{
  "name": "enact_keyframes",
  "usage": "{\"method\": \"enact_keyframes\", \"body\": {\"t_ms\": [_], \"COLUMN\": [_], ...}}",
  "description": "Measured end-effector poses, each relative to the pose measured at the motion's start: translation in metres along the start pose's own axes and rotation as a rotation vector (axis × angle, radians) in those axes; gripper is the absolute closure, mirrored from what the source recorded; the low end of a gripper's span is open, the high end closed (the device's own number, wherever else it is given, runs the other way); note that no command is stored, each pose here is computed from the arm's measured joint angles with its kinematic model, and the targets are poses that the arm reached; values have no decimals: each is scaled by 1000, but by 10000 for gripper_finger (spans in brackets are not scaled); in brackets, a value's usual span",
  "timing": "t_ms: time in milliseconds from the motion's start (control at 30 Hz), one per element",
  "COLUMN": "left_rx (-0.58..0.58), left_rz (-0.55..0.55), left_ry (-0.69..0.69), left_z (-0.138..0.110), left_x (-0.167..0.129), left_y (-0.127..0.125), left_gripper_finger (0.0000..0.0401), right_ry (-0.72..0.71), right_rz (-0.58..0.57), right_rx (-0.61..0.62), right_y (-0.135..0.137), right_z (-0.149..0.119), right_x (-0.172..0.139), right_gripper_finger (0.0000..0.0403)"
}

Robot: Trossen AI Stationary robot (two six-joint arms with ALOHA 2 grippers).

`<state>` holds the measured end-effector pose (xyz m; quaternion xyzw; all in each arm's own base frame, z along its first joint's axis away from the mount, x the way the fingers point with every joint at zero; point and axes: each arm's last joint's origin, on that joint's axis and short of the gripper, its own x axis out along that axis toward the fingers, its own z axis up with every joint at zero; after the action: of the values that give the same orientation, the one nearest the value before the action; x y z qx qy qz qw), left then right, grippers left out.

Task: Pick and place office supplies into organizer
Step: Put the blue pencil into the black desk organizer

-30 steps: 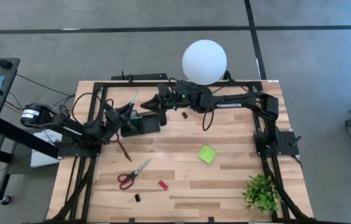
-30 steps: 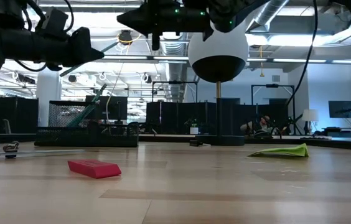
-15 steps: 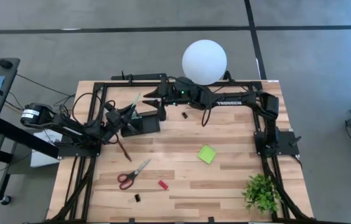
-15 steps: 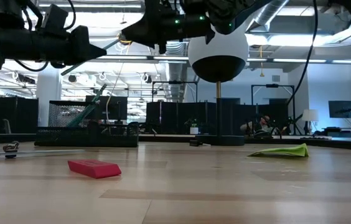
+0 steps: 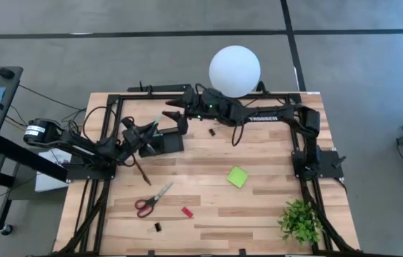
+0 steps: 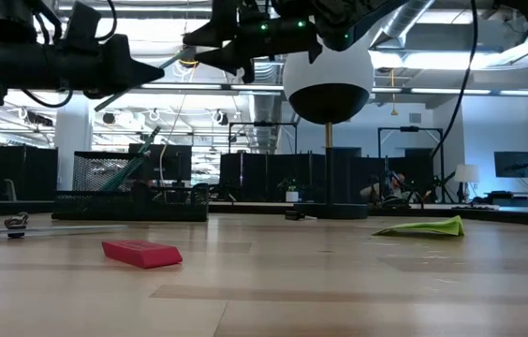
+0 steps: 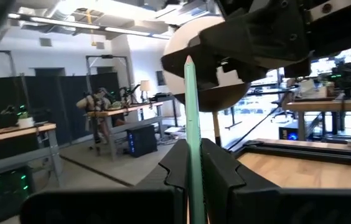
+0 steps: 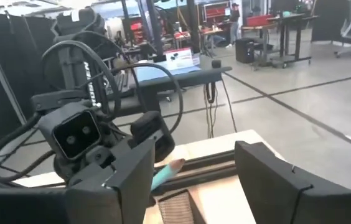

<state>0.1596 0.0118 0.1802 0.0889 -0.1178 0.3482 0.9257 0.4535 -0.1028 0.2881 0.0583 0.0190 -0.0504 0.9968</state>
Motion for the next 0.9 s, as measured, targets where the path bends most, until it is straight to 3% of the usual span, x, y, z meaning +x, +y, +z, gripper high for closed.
{"method": "enact_keyframes", "body": {"t_ms": [267,567,900], "left_rx": [9,31,29], "left_rz": [2,49,68], "left_ry": [-10,2,9], "left_z": [3,4,3], "left_x": [3,4,4], "left_y": [-2,-1,0], "left_gripper_finger": [391,391,388], "right_ry": [-29,-86,-134], "right_rz": [15,16,92], "right_rx": [74,66,44], "right_y": [-2,-5,-3], "right_z": [-29,-28,-23], "right_x": [27,39,38], "right_gripper_finger": [209,240,360]}}
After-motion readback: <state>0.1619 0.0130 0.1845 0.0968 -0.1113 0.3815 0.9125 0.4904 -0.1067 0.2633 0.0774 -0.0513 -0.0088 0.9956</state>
